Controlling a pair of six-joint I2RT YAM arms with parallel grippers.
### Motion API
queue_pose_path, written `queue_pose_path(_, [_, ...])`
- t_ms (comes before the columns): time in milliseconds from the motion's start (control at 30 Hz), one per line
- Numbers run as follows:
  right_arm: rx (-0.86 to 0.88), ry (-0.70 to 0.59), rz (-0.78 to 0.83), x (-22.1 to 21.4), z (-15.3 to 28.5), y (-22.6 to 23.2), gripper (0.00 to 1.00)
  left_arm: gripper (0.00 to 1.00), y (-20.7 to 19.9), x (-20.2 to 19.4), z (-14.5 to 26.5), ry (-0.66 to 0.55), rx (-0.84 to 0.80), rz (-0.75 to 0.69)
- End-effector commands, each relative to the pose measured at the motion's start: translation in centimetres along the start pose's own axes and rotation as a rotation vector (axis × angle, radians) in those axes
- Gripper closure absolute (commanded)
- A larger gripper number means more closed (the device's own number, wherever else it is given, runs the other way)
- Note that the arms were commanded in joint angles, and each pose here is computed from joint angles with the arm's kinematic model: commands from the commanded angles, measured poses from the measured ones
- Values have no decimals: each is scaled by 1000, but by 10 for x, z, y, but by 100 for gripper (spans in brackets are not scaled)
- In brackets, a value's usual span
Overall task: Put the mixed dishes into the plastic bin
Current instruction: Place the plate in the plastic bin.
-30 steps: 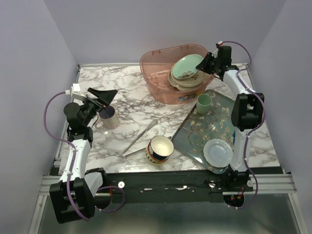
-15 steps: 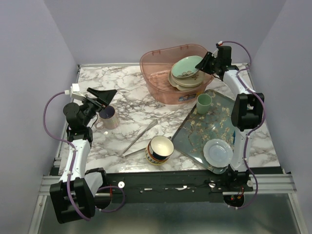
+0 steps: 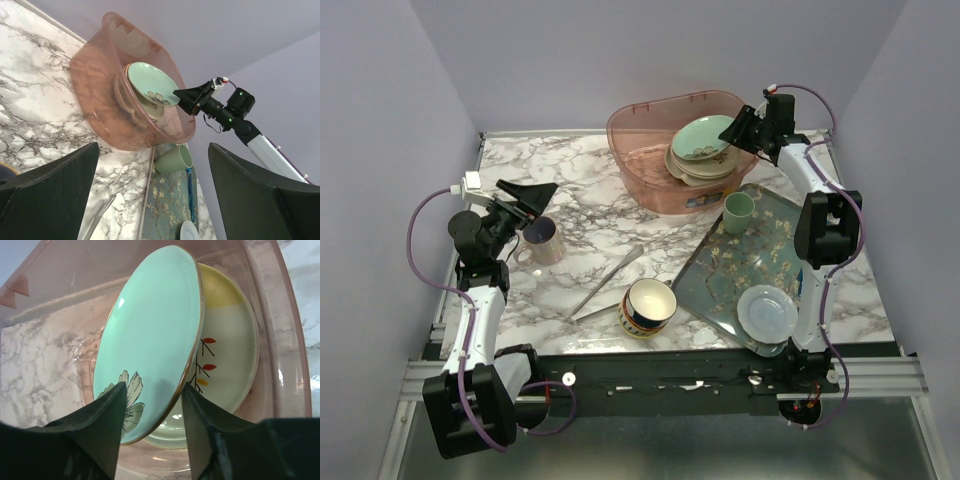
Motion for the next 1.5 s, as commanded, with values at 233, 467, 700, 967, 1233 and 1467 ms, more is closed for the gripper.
queue_pose_path(233, [-20,6,-10,-5,-9,-12,35,1,-5,7,1,-10,-39,-14])
queue_pose_path(467, [-46,29,-44,-12,-7,-14,28,1,-4,7,1,-15,-40,-14])
queue_pose_path(700, [-93,11,-38,-10,-2,-4,20,1,-4,8,2,-20,-39,-10])
queue_pose_path(967, [-175,-25,-8,-10,-7,1,16,1,-5,9,3,-22,-44,-12])
queue_pose_path(1233, [-217,-30,8,-12,-16,-3,11,1,-4,10,3,-26,-43,-10])
queue_pose_path(1467, [-231,-20,21,-16,-24,-7,11,1,-2,10,3,-29,-39,-5])
Point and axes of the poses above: each gripper's point midway between its finger pads, its own z axis back along the fingers, its own y axis along the line the jaws close on, x = y × z, the point moved 10 cm from there along z, back along the fingers, and after that the axes turned 7 degrees about -z, right-handed, at the moved point
